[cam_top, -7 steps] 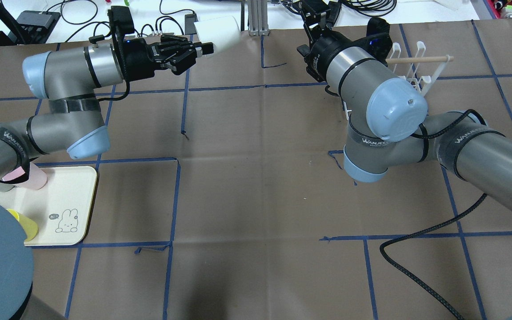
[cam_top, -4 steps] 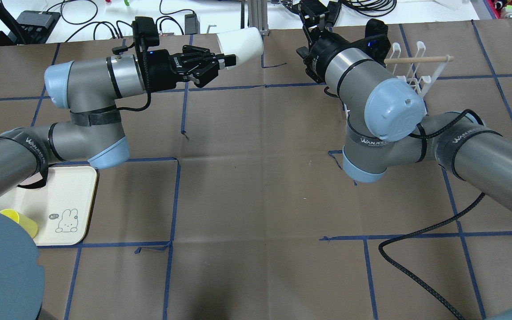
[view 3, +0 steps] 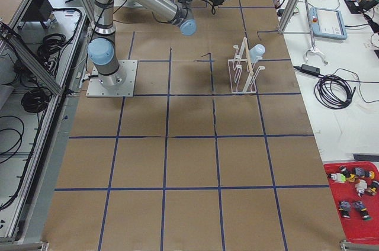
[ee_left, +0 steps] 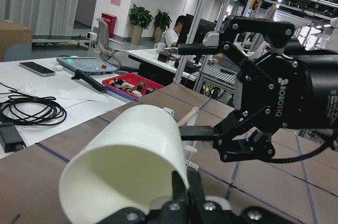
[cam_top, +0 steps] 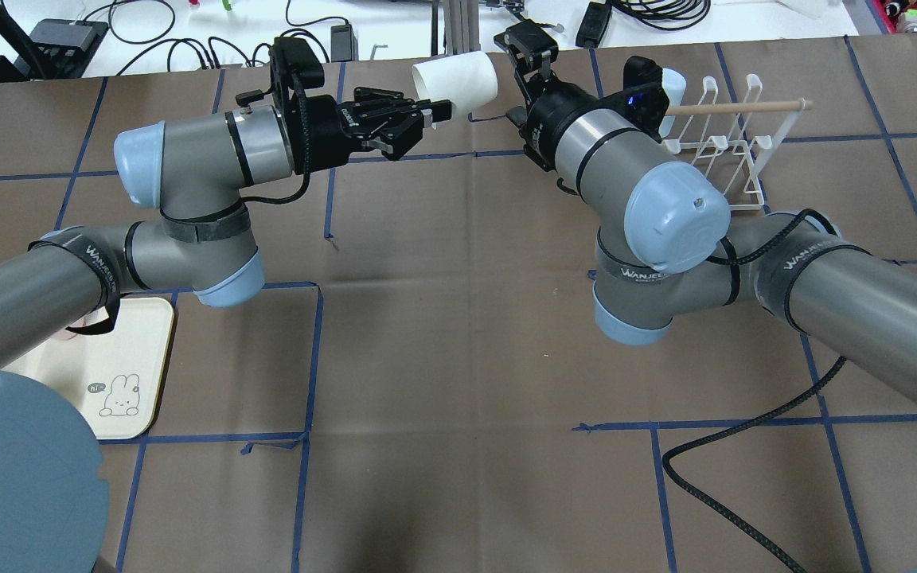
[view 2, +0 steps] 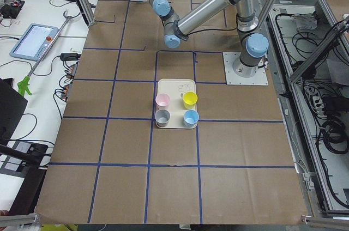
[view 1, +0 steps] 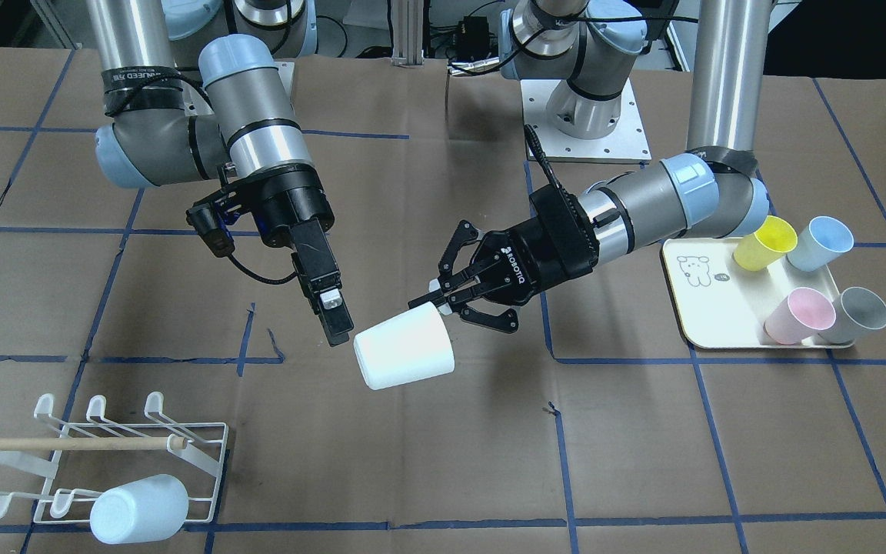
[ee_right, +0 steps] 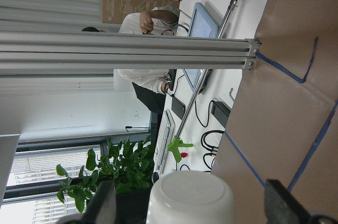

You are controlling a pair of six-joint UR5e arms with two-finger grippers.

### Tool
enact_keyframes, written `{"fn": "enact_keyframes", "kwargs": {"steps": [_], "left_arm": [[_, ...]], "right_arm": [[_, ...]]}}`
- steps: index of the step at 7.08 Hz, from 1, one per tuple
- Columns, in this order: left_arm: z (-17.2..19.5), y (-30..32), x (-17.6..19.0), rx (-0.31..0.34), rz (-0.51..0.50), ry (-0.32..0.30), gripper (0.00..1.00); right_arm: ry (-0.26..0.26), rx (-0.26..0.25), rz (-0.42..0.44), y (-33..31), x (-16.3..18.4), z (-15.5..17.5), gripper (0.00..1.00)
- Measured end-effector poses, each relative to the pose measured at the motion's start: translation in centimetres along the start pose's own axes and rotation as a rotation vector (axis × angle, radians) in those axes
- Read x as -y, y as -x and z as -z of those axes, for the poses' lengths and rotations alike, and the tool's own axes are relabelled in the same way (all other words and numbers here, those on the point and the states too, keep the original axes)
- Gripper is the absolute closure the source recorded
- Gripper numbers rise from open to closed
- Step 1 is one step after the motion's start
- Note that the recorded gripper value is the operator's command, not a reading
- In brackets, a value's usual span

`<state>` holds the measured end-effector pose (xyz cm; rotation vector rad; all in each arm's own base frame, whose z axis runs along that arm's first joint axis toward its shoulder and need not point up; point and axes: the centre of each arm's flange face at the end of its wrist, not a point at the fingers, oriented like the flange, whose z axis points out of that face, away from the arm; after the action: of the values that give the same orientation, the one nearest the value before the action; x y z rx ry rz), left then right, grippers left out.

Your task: Transfer IKEA cup to right arm and place on rack

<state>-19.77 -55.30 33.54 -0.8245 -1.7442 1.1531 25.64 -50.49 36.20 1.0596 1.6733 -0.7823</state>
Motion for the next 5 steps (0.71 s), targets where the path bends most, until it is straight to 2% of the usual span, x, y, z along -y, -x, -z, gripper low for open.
{"fn": "enact_keyframes", "kwargs": {"steps": [3, 5], "left_arm": [[-0.1, 0.0, 0.0, 0.002, 0.001, 0.000, 0.93], [-0.1, 0.0, 0.0, 0.002, 0.001, -0.001, 0.93]], "right_arm": [[0.018, -0.010, 0.004, -0.5, -0.9, -0.2, 0.00], [0.023, 0.003, 0.008, 0.1, -0.9, -1.3, 0.00]]}}
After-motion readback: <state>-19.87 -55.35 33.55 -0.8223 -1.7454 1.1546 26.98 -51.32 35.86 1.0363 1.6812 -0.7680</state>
